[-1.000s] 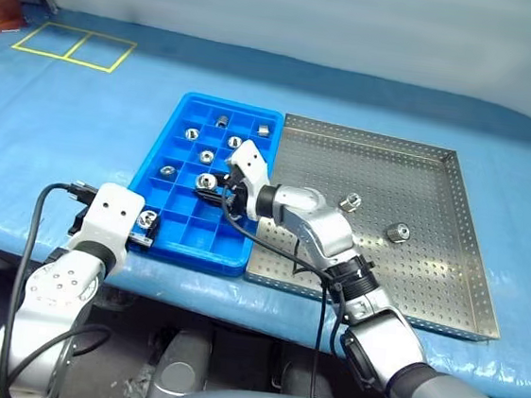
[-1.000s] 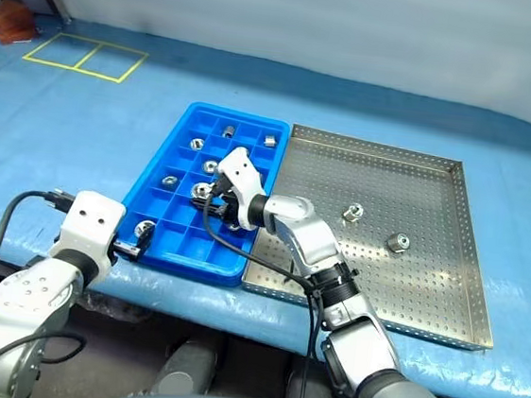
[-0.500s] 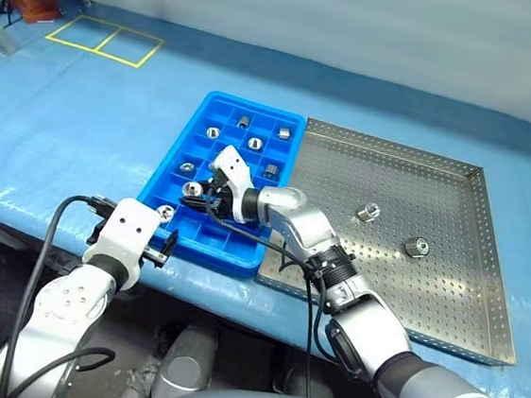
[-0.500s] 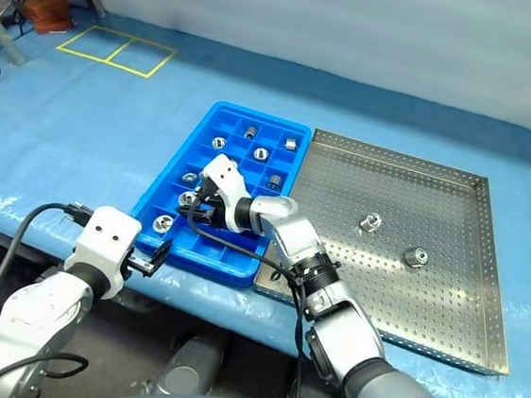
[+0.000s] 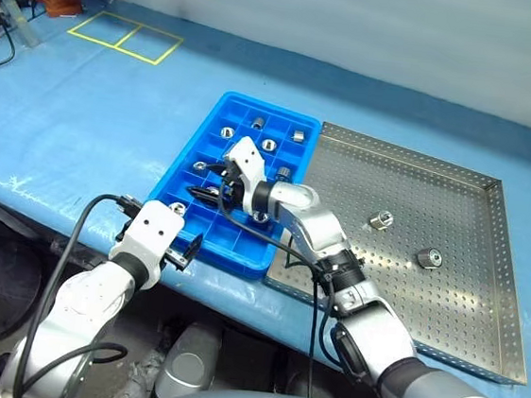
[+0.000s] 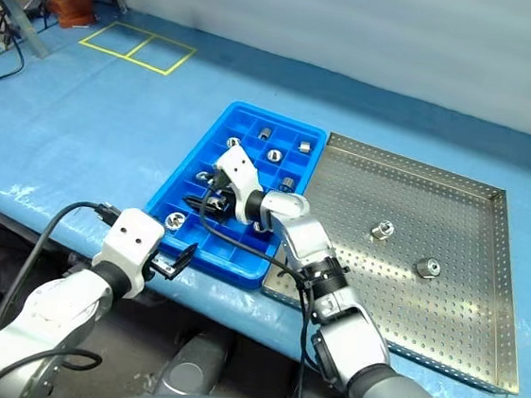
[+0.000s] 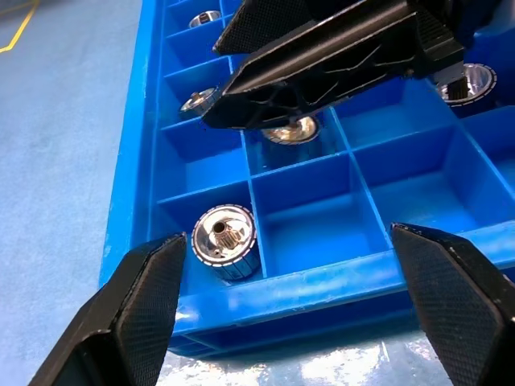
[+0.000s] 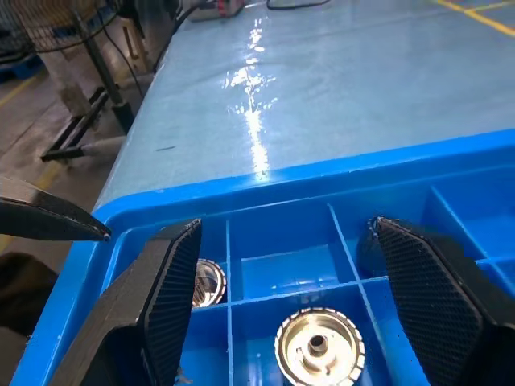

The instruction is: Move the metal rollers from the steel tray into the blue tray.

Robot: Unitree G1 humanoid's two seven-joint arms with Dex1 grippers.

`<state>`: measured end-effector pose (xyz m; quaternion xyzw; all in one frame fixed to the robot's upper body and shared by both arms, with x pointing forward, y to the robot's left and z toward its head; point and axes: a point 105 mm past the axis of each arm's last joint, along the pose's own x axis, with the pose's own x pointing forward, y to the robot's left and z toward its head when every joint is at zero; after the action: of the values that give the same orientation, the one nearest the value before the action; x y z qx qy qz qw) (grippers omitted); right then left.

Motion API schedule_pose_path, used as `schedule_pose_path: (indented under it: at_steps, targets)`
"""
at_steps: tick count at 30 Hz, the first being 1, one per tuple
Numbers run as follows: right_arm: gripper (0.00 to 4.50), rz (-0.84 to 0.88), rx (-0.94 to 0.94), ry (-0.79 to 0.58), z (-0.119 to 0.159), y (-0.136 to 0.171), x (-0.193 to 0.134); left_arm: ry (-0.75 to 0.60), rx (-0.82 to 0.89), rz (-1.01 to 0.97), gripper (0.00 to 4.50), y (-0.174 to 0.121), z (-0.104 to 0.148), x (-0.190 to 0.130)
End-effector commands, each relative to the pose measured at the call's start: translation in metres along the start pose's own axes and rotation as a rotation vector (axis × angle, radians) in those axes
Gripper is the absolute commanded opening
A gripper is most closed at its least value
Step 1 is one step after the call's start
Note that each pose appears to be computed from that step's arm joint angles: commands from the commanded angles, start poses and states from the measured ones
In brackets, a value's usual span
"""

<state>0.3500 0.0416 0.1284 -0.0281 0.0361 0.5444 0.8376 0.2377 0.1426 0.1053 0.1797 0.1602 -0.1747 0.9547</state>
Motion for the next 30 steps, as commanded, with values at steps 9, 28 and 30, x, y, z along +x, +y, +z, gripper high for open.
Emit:
schedule_pose_path:
  at_steps: [9, 28, 30]
  targets:
    - [3.66, -0.539, -0.142, 0.031, 0.016, -0.062, -0.123, -0.328, 0.017, -0.208, 4.43, -0.033, 0.075, 0.044]
    - [3.66, -0.958, 0.116, 0.108, -0.040, -0.095, -0.194, -0.415, 0.028, -0.606, 4.43, -0.075, 0.097, 0.085]
    - [3.66, -0.950, 0.136, 0.103, -0.043, -0.099, -0.191, -0.412, 0.026, -0.602, 4.43, -0.074, 0.095, 0.085]
